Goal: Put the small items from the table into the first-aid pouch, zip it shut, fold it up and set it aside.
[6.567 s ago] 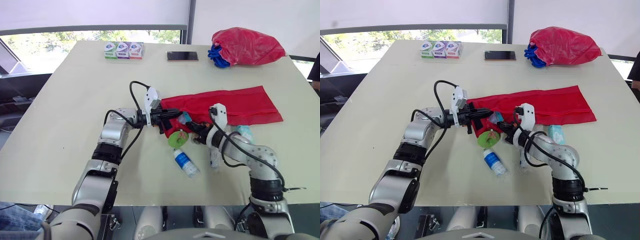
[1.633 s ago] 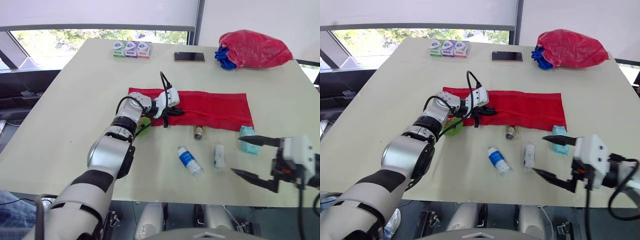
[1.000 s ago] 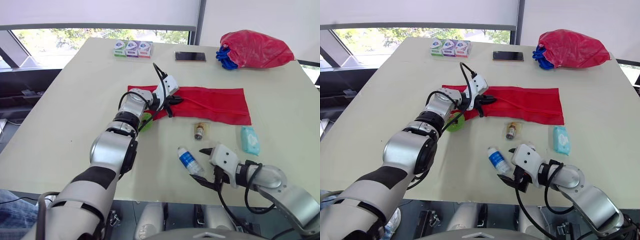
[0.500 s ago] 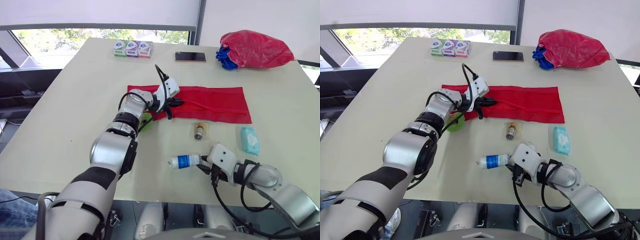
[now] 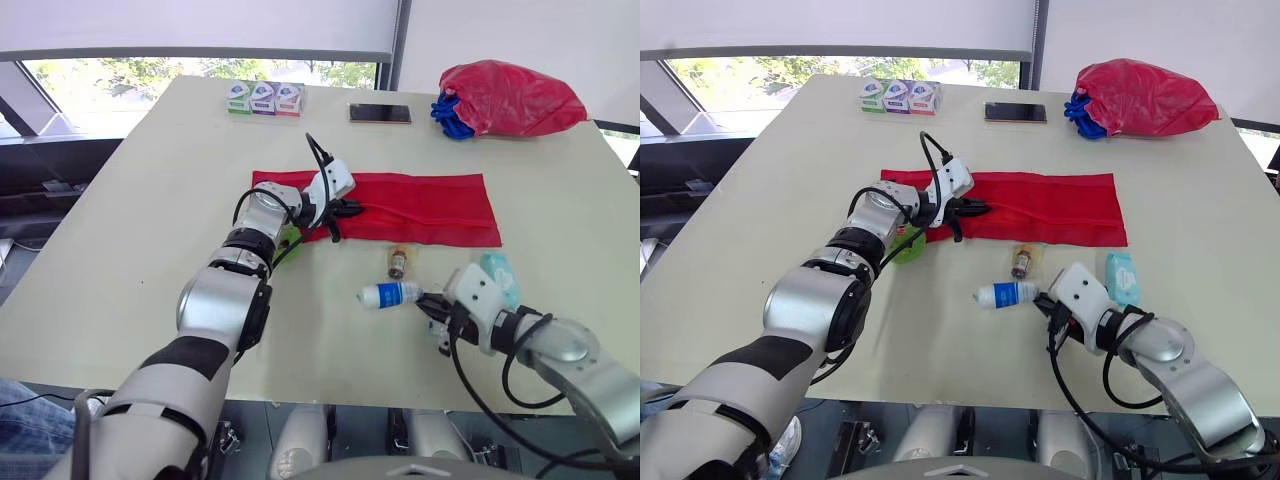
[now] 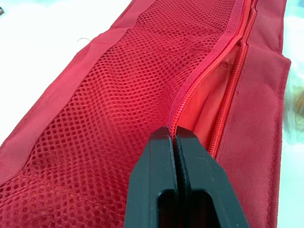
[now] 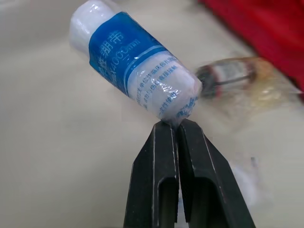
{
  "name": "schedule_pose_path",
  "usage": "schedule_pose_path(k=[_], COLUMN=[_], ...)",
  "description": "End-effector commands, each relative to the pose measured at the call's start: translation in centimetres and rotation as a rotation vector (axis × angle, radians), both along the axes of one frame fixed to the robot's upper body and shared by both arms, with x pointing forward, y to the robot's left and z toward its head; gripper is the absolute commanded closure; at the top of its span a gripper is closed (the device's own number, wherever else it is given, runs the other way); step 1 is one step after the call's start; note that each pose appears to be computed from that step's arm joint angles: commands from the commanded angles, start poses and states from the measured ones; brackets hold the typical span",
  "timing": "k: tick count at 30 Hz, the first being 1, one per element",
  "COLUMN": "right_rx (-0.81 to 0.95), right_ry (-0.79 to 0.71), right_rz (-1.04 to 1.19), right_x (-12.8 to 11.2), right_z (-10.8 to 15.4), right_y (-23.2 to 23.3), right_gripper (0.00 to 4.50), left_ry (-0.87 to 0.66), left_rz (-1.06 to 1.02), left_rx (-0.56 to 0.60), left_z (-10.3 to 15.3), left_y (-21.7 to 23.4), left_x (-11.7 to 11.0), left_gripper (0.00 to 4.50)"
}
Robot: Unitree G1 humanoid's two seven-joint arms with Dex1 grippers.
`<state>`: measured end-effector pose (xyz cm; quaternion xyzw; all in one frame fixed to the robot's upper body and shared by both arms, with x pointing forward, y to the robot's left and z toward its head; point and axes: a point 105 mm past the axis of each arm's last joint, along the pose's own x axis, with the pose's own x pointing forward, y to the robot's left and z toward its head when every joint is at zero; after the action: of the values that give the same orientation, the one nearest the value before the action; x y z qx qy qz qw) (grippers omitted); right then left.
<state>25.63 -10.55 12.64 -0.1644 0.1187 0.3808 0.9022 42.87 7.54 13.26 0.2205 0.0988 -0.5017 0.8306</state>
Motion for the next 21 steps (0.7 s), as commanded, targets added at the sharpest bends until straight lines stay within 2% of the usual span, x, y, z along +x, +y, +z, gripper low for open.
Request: schedule_pose_path(k=[1,7,13,17,20,21], right_rx=[0.009,-0.033,-0.085,-0.09,-0.12,-0.125], right_ry=[-0.046,-0.035,-0.04,-0.039,-0.034,-0.035], right_rz=[-0.136,-0.346,-0.407,-0.347,-0.289,-0.273], right_x=[2.0,5.6,7.4,7.4,6.9,6.7], right_z=[1.5,1.5,1.2,1.0,0.6,0.6], right_y=[-1.0,-2.5,-1.8,-0.5,-0.6,-0.7], right_gripper=[4.4,4.4,4.4,4.4,3.45,2.93], left_ry=[-0.02,0.005,0.008,0.009,0.007,0.007], left_rz=[0.006,0.003,-0.026,-0.028,-0.023,-0.022], left_rx=[-0.038,-0.074,-0.085,-0.085,-0.08,-0.08], left_z=[0.9,1.0,1.0,0.9,0.8,0.8], left_y=[-0.1,-0.7,-1.4,-1.5,-1.3,-1.3], left_x=[0.2,0.1,-0.1,-0.2,-0.2,-0.1], left_gripper=[4.5,4.5,4.5,4.5,4.5,4.5])
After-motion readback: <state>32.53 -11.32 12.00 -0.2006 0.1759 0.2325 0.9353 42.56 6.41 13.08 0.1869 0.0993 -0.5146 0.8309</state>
